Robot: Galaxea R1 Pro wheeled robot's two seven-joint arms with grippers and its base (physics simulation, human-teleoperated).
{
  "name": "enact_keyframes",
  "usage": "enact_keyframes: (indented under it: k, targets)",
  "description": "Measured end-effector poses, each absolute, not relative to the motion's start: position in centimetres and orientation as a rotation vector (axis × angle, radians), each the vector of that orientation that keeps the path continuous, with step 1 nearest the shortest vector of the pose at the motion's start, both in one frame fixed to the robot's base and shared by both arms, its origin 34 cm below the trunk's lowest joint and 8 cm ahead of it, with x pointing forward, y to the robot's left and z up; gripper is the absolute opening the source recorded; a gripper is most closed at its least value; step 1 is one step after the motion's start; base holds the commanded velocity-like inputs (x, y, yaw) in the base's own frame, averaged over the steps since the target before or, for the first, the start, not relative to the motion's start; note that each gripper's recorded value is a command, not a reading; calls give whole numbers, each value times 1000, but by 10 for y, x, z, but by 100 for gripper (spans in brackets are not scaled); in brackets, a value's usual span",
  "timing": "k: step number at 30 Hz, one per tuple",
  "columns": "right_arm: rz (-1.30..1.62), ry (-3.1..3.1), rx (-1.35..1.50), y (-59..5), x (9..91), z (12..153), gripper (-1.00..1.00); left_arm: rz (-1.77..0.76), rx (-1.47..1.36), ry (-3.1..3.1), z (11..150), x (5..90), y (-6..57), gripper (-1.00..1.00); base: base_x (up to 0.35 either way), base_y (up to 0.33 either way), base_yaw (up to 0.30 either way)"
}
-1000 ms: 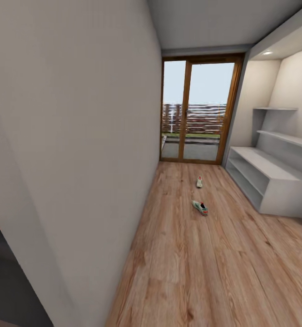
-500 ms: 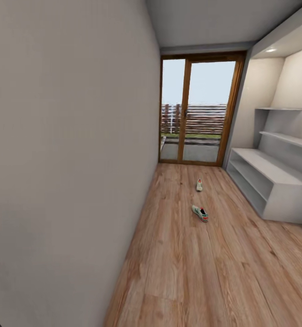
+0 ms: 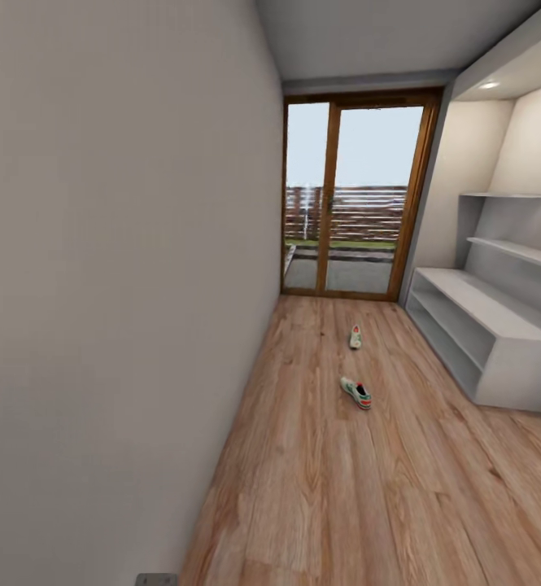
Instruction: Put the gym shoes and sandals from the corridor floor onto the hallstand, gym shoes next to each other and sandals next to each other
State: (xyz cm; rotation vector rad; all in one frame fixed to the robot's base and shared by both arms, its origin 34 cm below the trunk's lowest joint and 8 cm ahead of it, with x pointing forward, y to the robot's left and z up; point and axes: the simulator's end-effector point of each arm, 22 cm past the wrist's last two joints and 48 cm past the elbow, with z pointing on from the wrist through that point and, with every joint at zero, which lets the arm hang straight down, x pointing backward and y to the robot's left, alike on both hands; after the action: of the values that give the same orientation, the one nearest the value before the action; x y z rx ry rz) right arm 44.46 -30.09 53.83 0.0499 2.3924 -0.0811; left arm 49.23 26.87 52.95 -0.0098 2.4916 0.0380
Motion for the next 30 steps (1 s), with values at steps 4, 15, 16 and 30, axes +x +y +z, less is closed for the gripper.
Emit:
enact_keyframes:
  k: [4, 15, 16, 30]
  targets:
    - [-73, 2365, 40, -297, 445, 540, 100, 50, -11, 2488, 530, 493, 276, 100, 265, -177, 0]
    - [-68, 2354, 38, -295, 446, 541, 100, 57, -11, 2489, 530, 492, 280, 100, 242, -190, 0]
    - [-68, 2354, 39, -295, 446, 541, 100, 58, -11, 2489, 530, 492, 281, 100, 238, -192, 0]
    - [-74, 2353, 47, -297, 446, 541, 100, 62, -10, 2488, 530, 492, 283, 100, 241, -190, 0]
